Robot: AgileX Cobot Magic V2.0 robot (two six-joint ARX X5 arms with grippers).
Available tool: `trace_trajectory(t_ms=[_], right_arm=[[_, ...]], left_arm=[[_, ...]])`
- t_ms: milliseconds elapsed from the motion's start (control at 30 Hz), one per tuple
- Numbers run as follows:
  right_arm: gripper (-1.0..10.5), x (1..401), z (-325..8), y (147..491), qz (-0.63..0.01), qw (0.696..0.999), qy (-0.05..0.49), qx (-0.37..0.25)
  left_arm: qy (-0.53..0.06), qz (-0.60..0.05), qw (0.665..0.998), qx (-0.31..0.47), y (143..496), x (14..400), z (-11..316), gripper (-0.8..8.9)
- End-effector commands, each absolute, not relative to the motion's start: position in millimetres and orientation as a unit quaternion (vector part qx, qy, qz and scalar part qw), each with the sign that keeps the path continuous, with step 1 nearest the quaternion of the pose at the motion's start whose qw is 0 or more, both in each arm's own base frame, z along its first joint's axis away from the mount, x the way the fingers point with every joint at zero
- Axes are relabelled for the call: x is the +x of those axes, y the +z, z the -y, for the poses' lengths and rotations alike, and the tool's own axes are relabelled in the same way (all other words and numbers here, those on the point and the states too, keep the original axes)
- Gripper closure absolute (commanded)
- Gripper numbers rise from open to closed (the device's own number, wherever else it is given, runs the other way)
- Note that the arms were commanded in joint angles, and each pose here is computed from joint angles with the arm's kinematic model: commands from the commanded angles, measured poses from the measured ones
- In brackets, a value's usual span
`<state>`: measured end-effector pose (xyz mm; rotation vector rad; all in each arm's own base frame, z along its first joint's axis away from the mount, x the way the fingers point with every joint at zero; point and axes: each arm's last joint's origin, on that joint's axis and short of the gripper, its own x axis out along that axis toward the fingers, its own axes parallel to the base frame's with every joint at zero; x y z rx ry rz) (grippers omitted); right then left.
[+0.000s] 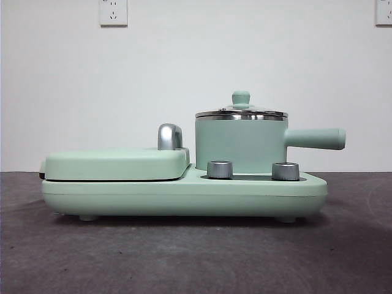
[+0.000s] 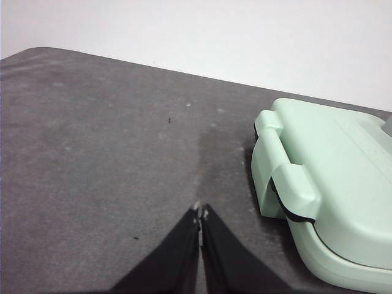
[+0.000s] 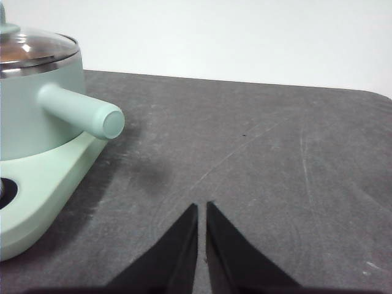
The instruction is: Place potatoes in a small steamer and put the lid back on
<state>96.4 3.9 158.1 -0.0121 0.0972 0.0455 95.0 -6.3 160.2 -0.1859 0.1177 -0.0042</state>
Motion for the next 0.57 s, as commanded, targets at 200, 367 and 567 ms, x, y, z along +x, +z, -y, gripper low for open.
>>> trace_trajectory(t_ms=[200, 367, 567], right_arm=[[9.3, 96.7, -3.8, 158.0, -0.045, 0.999, 0.020, 0.003], [9.3, 96.7, -3.8, 158.0, -0.045, 0.999, 0.020, 0.003], [9.3, 96.7, -3.8, 158.0, -0.045, 0.999, 0.020, 0.003]], left_arm=[[-0.003, -0.063, 0.994, -0.093, 154.9, 96.1, 6.5, 8.08], [-0.003, -0.063, 0.994, -0.093, 154.9, 96.1, 6.5, 8.08], [-0.003, -0.063, 0.994, -0.093, 154.9, 96.1, 6.5, 8.08]])
